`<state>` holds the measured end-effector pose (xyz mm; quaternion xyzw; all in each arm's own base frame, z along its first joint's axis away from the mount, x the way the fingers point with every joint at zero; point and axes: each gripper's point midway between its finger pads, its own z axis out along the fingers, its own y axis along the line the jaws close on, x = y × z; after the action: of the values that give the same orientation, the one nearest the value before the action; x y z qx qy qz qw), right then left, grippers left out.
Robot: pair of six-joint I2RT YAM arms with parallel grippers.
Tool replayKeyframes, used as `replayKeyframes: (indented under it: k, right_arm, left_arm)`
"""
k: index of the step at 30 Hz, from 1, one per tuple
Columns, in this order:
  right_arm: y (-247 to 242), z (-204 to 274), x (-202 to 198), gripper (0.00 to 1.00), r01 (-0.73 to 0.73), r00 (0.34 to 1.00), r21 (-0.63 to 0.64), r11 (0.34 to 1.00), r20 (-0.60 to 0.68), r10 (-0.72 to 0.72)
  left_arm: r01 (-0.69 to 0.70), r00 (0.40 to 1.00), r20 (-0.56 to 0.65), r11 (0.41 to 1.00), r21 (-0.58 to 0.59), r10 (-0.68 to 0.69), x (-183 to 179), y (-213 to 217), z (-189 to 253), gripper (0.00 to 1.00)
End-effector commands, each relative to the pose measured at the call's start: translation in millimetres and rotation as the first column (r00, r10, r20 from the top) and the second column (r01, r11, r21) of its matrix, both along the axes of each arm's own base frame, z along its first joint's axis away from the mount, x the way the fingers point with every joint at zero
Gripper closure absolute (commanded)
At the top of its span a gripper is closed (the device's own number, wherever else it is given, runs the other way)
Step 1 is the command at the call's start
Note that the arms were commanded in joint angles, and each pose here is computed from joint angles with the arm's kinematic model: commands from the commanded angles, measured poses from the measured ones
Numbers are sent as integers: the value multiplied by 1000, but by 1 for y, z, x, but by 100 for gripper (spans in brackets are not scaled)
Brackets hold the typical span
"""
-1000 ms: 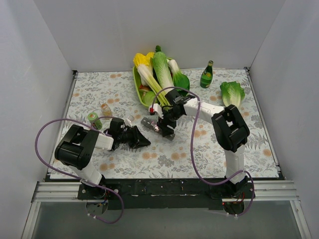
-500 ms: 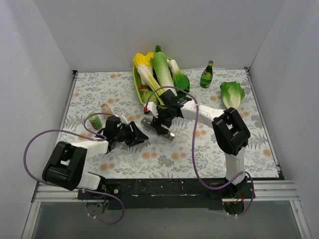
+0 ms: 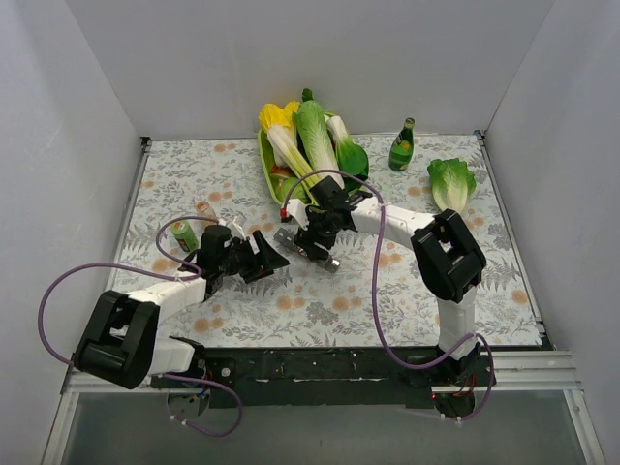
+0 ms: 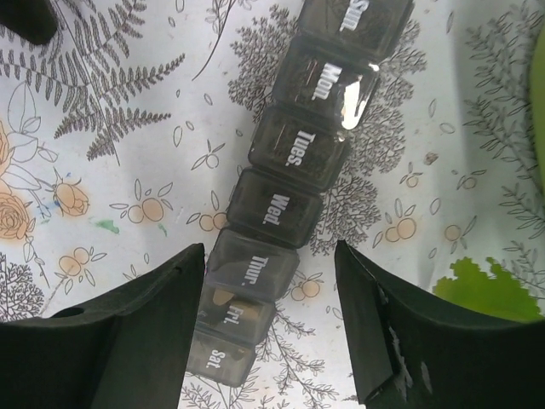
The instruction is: Sort the pills into containers
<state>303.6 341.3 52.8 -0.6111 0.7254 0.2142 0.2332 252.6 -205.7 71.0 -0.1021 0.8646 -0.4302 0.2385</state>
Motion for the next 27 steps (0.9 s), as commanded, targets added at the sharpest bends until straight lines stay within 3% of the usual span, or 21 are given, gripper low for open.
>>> replayKeyframes:
  k: [1,5,8,19,21,27]
  right_arm:
    - [-2,9,-2,31,11,1000,14,1000,11,-11]
    - [-3,8,-1,33,17,1000,9,1000,12,-17]
    - [-2,9,-3,42,9,1000,15,1000,5,-9]
    - [4,12,-32,56,-109,989,77,991,-92,116]
    - [4,12,-37,58,-134,985,85,987,-101,142]
    - [4,14,-57,60,-212,964,118,970,-138,227]
  left_arm:
    - [-8,995,99,1000,13,7,9,3,19,24]
    - [0,991,133,1000,19,-2,10,3,24,15]
    - [11,989,151,1000,18,-13,11,2,26,15]
    - [49,971,235,999,-16,-44,15,-4,47,21]
    - [55,970,239,998,-18,-49,13,-5,47,23]
    - [73,977,207,995,-74,-56,9,-11,44,41]
